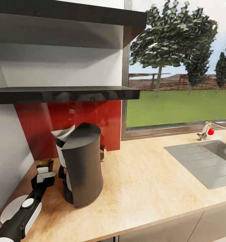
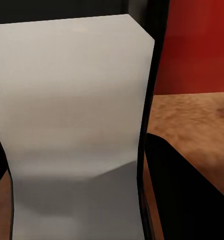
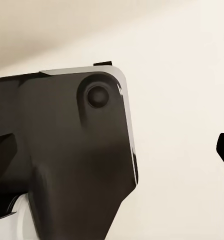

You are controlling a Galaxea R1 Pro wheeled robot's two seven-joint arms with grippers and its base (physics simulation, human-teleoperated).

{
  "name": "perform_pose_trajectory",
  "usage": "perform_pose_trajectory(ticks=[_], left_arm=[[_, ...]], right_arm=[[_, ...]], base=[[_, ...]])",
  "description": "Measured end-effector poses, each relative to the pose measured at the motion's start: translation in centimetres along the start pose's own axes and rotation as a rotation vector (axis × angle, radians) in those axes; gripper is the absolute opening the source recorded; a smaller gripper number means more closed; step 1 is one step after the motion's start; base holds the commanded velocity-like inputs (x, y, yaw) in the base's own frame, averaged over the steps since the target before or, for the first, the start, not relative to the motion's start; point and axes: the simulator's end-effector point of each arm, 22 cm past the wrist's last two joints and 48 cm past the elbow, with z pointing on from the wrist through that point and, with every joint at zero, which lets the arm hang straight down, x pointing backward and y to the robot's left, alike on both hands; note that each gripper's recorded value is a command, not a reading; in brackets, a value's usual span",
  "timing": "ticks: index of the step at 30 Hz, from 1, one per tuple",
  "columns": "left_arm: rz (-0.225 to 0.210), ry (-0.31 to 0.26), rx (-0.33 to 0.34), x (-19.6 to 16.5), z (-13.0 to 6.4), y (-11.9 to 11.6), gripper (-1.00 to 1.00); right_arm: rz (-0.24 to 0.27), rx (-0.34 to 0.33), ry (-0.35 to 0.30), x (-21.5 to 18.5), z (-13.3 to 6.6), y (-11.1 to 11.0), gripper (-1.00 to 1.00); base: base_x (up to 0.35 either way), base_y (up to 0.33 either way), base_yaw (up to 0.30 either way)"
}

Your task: Set up a coffee station on the kitchen countertop: keep the coffee maker on the countertop, move the bottle of coffee from the kitchen shelf to the counter next to the coffee maker, place a paper coffee filter on top of the coffee maker, put the saucer next to the coffee maker with the coffee cup on the saucer, and place the electric kettle next to the coffee maker.

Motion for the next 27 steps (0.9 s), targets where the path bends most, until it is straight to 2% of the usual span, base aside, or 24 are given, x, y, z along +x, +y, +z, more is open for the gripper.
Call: perform_pose_trajectory(ticks=[9, 10, 27], left_arm=[[-0.003, -0.017, -0.001, -0.35, 0.0, 0.05, -1.0], [-0.003, -0.017, -0.002, -0.34, -0.01, 0.06, 1.0], [-0.012, -0.019, -0.001, -0.39, -0.02, 0.01, 1.0]], right_arm=[[0.0, 0.0, 0.0, 0.0, 0.0, 0.02, 1.0], [0.0, 0.0, 0.0, 0.0, 0.0, 0.01, 1.0], [0.0, 0.0, 0.0, 0.0, 0.0, 0.03, 1.0]], base=[[0.0, 0.0, 0.0], [0.0, 0.0, 0.0], [0.0, 0.0, 0.0]])
